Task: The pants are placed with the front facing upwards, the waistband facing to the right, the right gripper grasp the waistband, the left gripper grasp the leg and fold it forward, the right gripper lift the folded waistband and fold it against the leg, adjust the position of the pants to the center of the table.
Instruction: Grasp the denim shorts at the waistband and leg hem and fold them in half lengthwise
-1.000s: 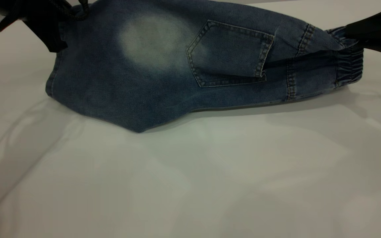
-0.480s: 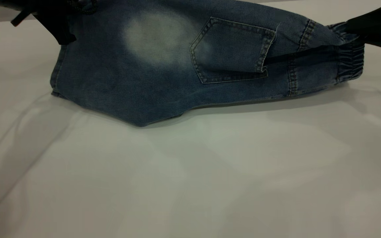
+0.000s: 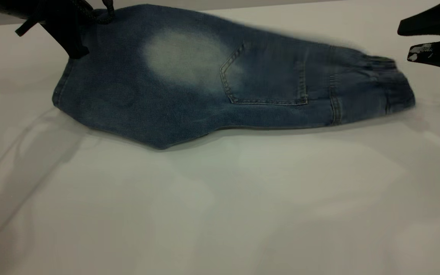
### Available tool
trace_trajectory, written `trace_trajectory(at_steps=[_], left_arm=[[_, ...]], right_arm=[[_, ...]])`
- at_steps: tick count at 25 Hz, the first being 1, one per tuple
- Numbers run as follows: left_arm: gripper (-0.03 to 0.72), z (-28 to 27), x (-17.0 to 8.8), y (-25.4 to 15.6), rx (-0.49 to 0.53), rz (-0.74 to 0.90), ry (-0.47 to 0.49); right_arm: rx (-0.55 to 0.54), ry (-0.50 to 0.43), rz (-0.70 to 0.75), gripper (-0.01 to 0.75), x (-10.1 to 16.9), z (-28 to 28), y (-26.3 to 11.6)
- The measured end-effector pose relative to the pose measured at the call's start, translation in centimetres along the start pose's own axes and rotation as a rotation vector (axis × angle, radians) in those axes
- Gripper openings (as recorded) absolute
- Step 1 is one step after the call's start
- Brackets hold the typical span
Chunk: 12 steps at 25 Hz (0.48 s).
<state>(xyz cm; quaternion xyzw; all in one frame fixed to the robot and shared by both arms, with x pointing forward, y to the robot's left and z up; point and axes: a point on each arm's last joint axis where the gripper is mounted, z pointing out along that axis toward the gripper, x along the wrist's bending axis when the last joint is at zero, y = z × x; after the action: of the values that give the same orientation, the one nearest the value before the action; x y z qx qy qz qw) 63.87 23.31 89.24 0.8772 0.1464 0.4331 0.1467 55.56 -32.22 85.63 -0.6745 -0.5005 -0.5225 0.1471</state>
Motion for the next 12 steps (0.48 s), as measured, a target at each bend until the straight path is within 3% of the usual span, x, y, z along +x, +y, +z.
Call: trace_trajectory(at_steps=[5, 12], left_arm=[[0.041, 0.0, 0.1, 0.1, -0.011, 0.000, 0.022], [0.043, 1.2, 1.2, -0.7, -0.042, -0.024, 0.139]], right_arm=[[0.002, 0.024, 0.018, 0.443, 0.2, 0.0, -0.1], [0.032, -0.004, 0.100, 0.445, -0.2, -0.2, -1.9]])
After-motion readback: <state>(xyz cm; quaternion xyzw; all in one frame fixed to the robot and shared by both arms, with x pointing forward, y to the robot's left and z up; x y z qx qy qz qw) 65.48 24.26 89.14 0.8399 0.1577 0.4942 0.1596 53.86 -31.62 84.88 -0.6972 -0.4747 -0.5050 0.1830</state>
